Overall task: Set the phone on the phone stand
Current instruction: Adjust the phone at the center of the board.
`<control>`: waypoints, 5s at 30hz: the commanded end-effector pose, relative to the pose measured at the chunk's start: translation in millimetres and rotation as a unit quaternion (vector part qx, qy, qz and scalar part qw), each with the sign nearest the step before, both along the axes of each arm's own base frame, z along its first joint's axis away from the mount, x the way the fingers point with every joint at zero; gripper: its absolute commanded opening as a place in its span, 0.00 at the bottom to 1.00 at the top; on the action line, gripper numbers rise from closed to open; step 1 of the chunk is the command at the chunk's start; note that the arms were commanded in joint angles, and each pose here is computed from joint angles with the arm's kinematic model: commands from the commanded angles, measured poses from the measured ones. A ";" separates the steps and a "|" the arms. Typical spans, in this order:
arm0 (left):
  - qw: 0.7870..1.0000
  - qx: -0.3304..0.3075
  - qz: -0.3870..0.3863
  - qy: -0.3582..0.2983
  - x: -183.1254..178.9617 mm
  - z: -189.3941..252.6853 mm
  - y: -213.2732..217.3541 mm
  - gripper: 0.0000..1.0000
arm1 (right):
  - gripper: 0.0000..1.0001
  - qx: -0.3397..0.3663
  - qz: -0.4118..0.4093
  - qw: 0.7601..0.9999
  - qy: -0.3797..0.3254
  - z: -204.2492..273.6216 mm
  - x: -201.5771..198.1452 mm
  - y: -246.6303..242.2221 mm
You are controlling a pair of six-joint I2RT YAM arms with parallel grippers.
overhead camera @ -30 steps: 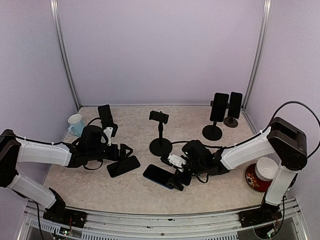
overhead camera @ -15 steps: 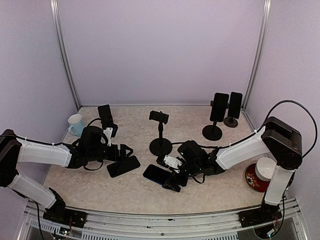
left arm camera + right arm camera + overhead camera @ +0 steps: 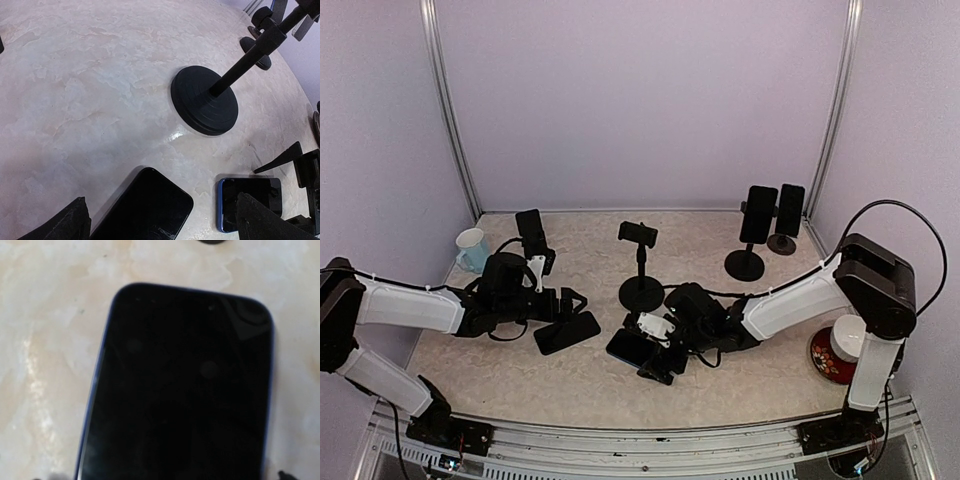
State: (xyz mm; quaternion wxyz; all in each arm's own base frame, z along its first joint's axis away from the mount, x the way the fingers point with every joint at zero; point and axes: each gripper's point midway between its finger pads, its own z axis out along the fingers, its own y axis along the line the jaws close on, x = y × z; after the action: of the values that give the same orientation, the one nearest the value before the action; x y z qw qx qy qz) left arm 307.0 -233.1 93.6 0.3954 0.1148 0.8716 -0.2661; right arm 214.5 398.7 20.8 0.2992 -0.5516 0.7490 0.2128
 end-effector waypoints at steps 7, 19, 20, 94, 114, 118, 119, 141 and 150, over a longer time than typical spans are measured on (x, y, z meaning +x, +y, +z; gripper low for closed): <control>1.000 -0.005 -0.004 0.000 -2.8 -3.8 -2.6 0.99 | 0.92 -0.086 -0.039 0.996 -0.009 -32.4 7.0 -21.0; 1.000 -0.004 -0.005 0.001 -3.5 -5.5 -2.4 0.99 | 0.91 -0.129 -0.037 0.991 -0.027 -48.0 6.9 -23.0; 1.000 -0.003 -0.004 0.001 -3.2 -6.0 -1.9 0.99 | 0.89 -0.130 -0.037 0.990 -0.026 -48.6 6.6 -23.1; 0.999 -0.012 -0.027 0.013 -6.8 -13.3 -19.3 0.99 | 0.97 -0.084 -0.044 0.995 0.019 -39.2 14.7 -30.6; 0.999 -0.016 -0.025 0.013 -11.5 -13.9 -16.6 0.99 | 0.86 -0.063 -0.037 0.997 0.028 -30.5 12.6 -24.7; 0.999 -0.017 -0.027 0.013 -11.8 -13.3 -17.8 0.99 | 0.96 -0.054 -0.058 0.997 0.024 -24.3 21.4 -31.9; 0.999 -0.017 -0.027 0.013 -12.1 -13.4 -17.9 0.99 | 0.97 -0.050 -0.062 0.996 0.029 -23.1 23.0 -33.9; 0.999 -0.016 -0.030 0.015 -12.6 -15.1 -21.6 0.99 | 0.83 -0.073 -0.025 0.989 0.125 -56.3 1.4 -30.8; 0.999 -0.017 -0.029 0.015 -14.6 -14.9 -20.0 0.99 | 0.67 -0.075 -0.024 0.988 0.132 -57.4 0.7 -29.3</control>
State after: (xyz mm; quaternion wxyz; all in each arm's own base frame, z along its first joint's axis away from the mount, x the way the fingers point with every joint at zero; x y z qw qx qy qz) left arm 295.0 -250.4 75.0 0.3715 0.1283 0.8744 -0.2846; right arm 253.9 406.1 23.2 0.2860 -0.5156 0.7702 0.2432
